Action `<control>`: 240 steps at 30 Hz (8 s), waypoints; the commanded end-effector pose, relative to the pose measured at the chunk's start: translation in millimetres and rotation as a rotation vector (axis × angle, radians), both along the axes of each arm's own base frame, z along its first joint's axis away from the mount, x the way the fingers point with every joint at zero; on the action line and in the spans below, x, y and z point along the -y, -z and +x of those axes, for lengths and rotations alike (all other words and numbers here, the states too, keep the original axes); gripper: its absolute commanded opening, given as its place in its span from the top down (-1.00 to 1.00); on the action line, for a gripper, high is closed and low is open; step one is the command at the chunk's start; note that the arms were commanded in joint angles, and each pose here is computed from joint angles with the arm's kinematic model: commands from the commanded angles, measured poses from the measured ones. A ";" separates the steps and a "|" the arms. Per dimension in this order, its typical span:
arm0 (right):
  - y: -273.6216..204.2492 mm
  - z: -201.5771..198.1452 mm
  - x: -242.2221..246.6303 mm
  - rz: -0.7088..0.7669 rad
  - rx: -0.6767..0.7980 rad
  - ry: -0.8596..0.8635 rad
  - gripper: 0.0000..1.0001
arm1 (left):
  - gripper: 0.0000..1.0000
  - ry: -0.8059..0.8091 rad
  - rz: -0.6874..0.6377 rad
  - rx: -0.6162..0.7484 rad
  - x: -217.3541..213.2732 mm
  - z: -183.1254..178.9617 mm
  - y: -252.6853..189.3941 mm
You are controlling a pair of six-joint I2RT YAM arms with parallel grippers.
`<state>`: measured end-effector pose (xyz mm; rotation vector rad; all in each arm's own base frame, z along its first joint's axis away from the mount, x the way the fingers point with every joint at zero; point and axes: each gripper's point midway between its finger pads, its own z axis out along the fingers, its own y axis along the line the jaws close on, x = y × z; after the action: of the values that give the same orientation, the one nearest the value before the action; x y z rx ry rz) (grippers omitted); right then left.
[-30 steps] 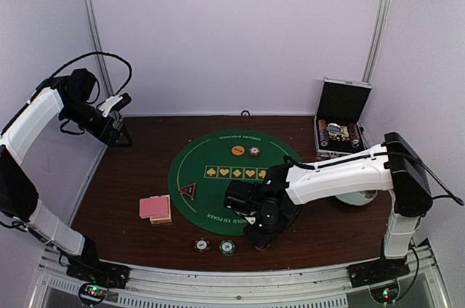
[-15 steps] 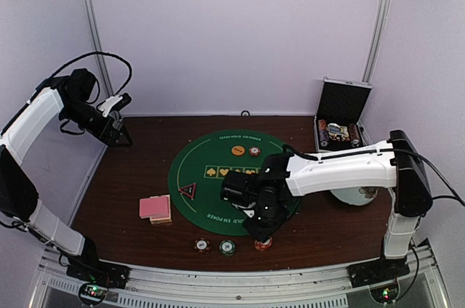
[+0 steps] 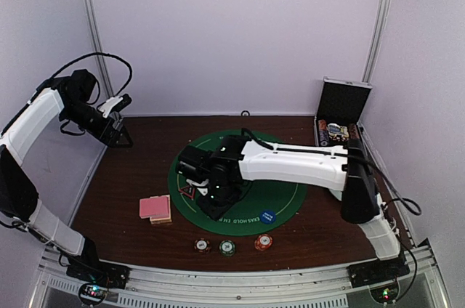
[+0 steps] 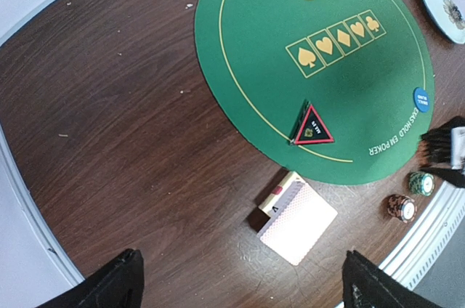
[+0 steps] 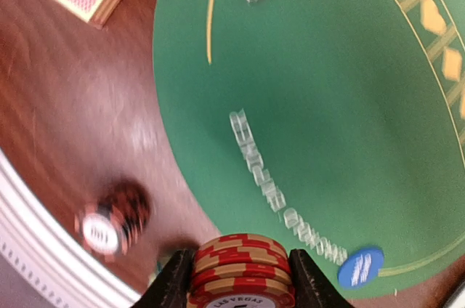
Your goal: Distribute texas hold em gaming equipment
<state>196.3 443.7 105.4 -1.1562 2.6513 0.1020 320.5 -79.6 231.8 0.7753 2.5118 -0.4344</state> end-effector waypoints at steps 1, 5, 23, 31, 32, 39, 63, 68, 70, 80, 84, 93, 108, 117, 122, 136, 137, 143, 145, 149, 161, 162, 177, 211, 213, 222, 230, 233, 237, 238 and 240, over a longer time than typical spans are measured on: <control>19.4 25.8 -34.8 0.010 0.028 -0.052 0.46 | -0.95 0.001 -0.016 0.030 0.4 2.9 -4.6; 40.6 49.2 -63.2 0.050 0.041 -0.052 0.45 | -0.95 0.001 -0.023 0.034 1.3 2.9 -6.7; 80.2 76.0 -83.6 0.147 -0.022 0.005 0.33 | -0.95 0.000 -0.011 0.046 -0.5 2.0 -8.7; 86.7 82.9 -80.8 0.144 -0.026 0.021 -0.23 | -0.95 0.000 -0.008 0.041 -0.8 2.8 -7.3; 83.7 83.0 -81.0 0.147 -0.023 0.021 -0.28 | -0.95 0.000 -0.007 0.044 -1.0 3.2 -8.0; 38.1 93.2 -74.6 0.179 0.036 0.026 -0.36 | -0.95 0.001 -0.012 0.041 -0.2 2.4 -7.4; 0.4 -40.3 113.3 -0.007 -0.108 0.140 -0.68 | -0.95 0.008 -0.025 0.034 2.1 4.3 -6.7; 22.4 -51.0 109.2 -0.033 -0.144 0.128 -0.74 | -0.95 0.005 -0.023 0.040 1.6 4.2 -8.5; 30.3 -52.0 105.3 -0.030 -0.156 0.127 -0.74 | -0.95 0.005 -0.020 0.041 1.1 3.8 -8.8; 59.5 -54.4 104.3 -0.077 -0.187 0.103 -0.73 | -0.95 0.005 -0.008 0.044 -0.5 2.0 -10.5; 68.9 -56.6 108.3 -0.094 -0.196 0.103 -0.70 | -0.95 0.006 -0.005 0.047 -0.9 2.3 -10.9; 80.9 -60.7 110.3 -0.097 -0.220 0.109 -0.46 | -0.95 0.005 -0.002 0.051 -1.4 3.6 -13.8; 84.8 -62.6 111.5 -0.097 -0.227 0.114 -0.06 | -0.95 0.006 0.006 0.056 -2.5 3.9 -14.8; 76.0 -60.9 111.8 -0.097 -0.216 0.111 0.30 | -0.95 0.008 0.009 0.052 -2.8 2.8 -13.1; 62.1 -59.2 114.9 -0.103 -0.201 0.105 0.34 | -0.95 0.008 0.011 0.055 -3.0 2.8 -13.5; 6.8 -19.1 128.3 -0.104 -0.097 0.150 0.42 | -0.95 0.012 0.001 0.047 -1.3 2.9 -12.0; 7.3 -10.1 133.2 -0.108 -0.092 0.170 0.42 | -0.95 0.011 0.001 0.049 -1.5 2.6 -12.6; 22.5 33.5 154.6 -0.116 -0.082 0.263 0.42 | -0.95 0.013 0.005 0.053 -1.9 1.9 -13.0; 26.6 46.0 159.7 -0.112 -0.081 0.287 0.42 | -0.95 0.012 0.002 0.054 -1.6 1.9 -13.5; 37.7 62.3 166.9 -0.114 -0.083 0.320 0.42 | -0.95 0.011 0.004 0.056 -1.9 1.8 -14.4; 82.5 57.7 176.4 -0.154 -0.129 0.347 0.42 | -0.95 0.014 0.003 0.049 -1.5 3.8 -12.0; 84.4 57.3 177.3 -0.155 -0.130 0.350 0.42 | -0.95 0.013 0.002 0.050 -1.5 3.7 -12.3; 91.2 60.2 180.0 -0.154 -0.125 0.366 -0.04 | -0.95 0.013 0.003 0.046 -1.6 3.1 -11.1; -9.6 -58.6 18.2 0.041 -0.044 -0.202 -0.86 | -0.95 0.024 0.003 0.052 -1.1 -4.0 -14.8; -3.2 -65.4 14.2 0.029 -0.060 -0.241 -0.87 | -0.95 0.023 0.004 0.053 -1.2 -4.7 -15.2; 19.5 -83.0 3.9 0.002 -0.129 -0.330 -0.86 | -0.95 0.022 0.009 0.053 -2.0 -4.8 -17.0; 40.4 -83.7 1.8 -0.029 -0.150 -0.343 -0.78 | -0.95 0.027 0.027 0.052 -4.3 -7.7 -15.4; 44.3 -82.9 0.1 -0.034 -0.148 -0.343 -0.70 | -0.95 0.030 0.034 0.055 -5.3 -9.3 -15.0; 48.6 -82.3 -0.5 -0.036 -0.148 -0.339 -0.58 | -0.95 0.030 0.038 0.064 -5.8 -9.7 -17.1; 49.8 -82.4 -0.4 -0.037 -0.148 -0.339 -0.54 | -0.95 0.030 0.038 0.065 -5.8 -9.7 -17.6; 51.0 -82.2 -0.4 -0.036 -0.147 -0.336 -0.48 | -0.95 0.031 0.037 0.068 -5.5 -9.4 -18.9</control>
<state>114.2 434.7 52.4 -1.6622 2.5878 0.1776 311.5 -77.1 239.4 0.8193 2.4910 -0.3992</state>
